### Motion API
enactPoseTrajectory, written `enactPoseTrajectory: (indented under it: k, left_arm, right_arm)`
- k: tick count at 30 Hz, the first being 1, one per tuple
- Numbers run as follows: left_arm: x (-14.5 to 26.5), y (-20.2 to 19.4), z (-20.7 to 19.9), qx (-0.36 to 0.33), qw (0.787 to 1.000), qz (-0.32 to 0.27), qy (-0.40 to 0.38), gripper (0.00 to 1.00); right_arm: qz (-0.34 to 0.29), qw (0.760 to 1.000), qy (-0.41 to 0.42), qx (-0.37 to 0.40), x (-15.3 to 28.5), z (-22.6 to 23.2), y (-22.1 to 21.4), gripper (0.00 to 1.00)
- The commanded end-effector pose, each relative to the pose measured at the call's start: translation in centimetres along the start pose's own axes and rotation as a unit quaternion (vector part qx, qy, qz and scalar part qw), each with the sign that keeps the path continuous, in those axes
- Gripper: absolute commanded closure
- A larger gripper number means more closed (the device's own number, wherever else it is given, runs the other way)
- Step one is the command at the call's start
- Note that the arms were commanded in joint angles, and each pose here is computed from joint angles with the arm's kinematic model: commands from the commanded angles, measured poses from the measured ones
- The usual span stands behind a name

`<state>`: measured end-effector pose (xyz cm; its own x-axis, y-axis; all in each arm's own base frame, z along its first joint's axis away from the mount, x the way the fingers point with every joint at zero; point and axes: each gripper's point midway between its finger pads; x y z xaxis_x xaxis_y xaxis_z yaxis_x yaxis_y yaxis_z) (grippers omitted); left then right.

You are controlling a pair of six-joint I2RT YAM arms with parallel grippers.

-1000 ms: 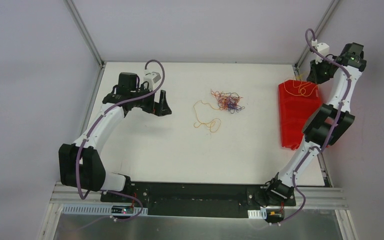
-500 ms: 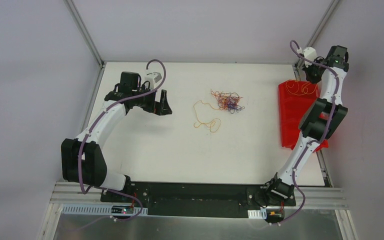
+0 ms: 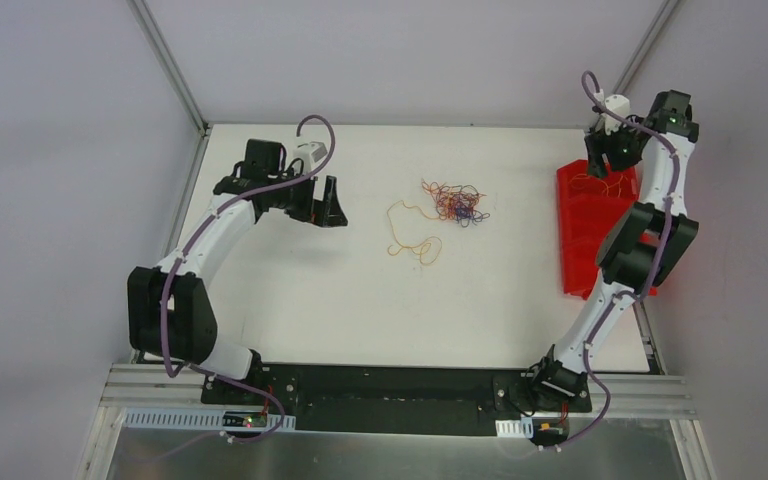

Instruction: Untangle the cables

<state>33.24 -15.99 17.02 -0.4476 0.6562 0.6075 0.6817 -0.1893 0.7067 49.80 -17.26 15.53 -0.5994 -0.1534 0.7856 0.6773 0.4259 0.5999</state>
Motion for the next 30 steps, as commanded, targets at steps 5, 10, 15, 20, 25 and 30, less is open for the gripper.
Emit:
enactPoseTrajectory:
  k: [5, 10, 15, 20, 25, 30]
  left_arm:
    - [-6.5, 5.0, -3.1, 0.011, 0.995, 0.022, -0.097, 0.14]
    - [-12.9, 6.3, -2.7, 0.072, 0.989, 0.039, -0.124, 0.24]
    - [-17.7, 6.2, -0.8, 0.126, 0.984, 0.042, -0.122, 0.30]
    - [-21.7, 4.1, 0.0, 0.151, 0.979, 0.062, -0.118, 0.31]
    - [-24.0, 2.1, -0.6, 0.180, 0.972, 0.087, -0.128, 0.53]
    - [-20.1, 4.8, -3.1, 0.144, 0.974, 0.057, -0.163, 1.00]
  right_arm:
    - [-0.067, 0.982, 0.155, -0.080, 5.1, 18.2, 9.3, 0.29]
    - [-0.047, 0.982, 0.173, -0.057, 0.0, 25.4, 10.9, 0.29]
    - [-0.034, 0.988, 0.153, -0.011, -5.3, 29.5, 11.6, 0.28]
    - [0.010, 0.991, 0.135, 0.008, -10.0, 30.6, 10.1, 0.27]
    - [0.043, 0.990, 0.131, 0.016, -11.9, 30.8, 7.5, 0.28]
    - [0.067, 0.991, 0.113, 0.033, -12.3, 30.1, 5.0, 0.32]
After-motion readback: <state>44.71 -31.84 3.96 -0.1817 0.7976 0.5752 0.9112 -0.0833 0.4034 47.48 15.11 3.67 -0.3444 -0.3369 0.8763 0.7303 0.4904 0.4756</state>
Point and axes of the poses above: each gripper's point midway between its finger pads, its own x axis back along the fingers, its own z axis along the line the jaws close on, y = z × x, and after that the axes turned 5 degrees about -x, right-handed
